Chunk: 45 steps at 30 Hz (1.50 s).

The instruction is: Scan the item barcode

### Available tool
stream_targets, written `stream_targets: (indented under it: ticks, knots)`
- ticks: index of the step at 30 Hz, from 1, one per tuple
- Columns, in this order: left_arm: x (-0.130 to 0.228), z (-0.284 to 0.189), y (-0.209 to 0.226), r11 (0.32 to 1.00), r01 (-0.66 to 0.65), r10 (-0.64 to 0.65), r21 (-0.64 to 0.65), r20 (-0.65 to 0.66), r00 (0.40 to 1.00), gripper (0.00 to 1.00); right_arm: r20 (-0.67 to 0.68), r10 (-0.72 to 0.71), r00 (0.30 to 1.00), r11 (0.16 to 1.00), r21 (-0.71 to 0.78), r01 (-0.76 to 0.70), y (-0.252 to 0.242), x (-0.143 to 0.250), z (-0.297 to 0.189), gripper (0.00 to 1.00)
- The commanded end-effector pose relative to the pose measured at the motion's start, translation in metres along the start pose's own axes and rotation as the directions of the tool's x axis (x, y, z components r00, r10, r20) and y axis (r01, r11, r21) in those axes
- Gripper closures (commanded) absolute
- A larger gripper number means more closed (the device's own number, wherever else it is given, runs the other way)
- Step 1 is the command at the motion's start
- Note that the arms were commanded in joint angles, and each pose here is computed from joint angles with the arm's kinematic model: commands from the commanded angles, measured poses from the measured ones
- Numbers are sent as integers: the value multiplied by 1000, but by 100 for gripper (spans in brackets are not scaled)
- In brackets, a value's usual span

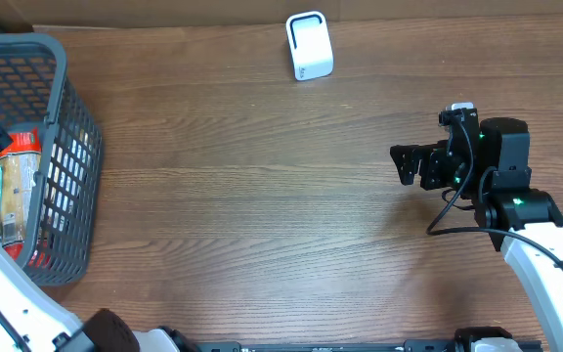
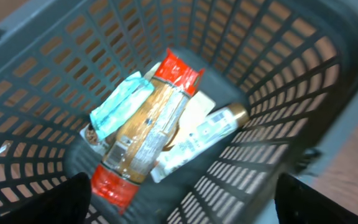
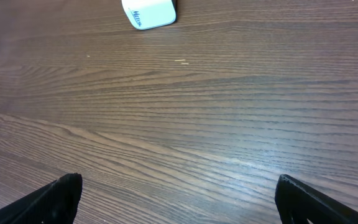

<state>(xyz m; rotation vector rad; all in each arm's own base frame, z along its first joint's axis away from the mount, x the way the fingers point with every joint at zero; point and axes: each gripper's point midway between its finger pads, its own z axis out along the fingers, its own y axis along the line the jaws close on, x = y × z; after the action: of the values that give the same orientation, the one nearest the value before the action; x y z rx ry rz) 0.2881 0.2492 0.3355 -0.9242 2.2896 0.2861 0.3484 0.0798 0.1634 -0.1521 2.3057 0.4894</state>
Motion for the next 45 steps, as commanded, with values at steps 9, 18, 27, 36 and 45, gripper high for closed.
stream_targets:
  ticks: [9,18,27,36,45]
  knots:
    - [36,52,46,987,-77,51,-137,-183,982,0,23,-18,1000,1000,-12,18,5,-11,-2,0]
    - [74,137,49,968,-233,203,-95,-247,947,0,23,-18,1000,1000,-12,18,5,-11,-2,0]
    - [114,220,44,945,-326,313,22,-351,883,0,23,-18,1000,1000,-12,18,5,-11,-2,0]
    - [157,264,49,952,-301,292,56,-469,834,2,23,-18,1000,1000,-12,18,5,-11,-2,0]
    - [165,265,78,954,-265,155,-139,-530,834,21,23,-18,1000,1000,-12,18,5,-11,-2,0]
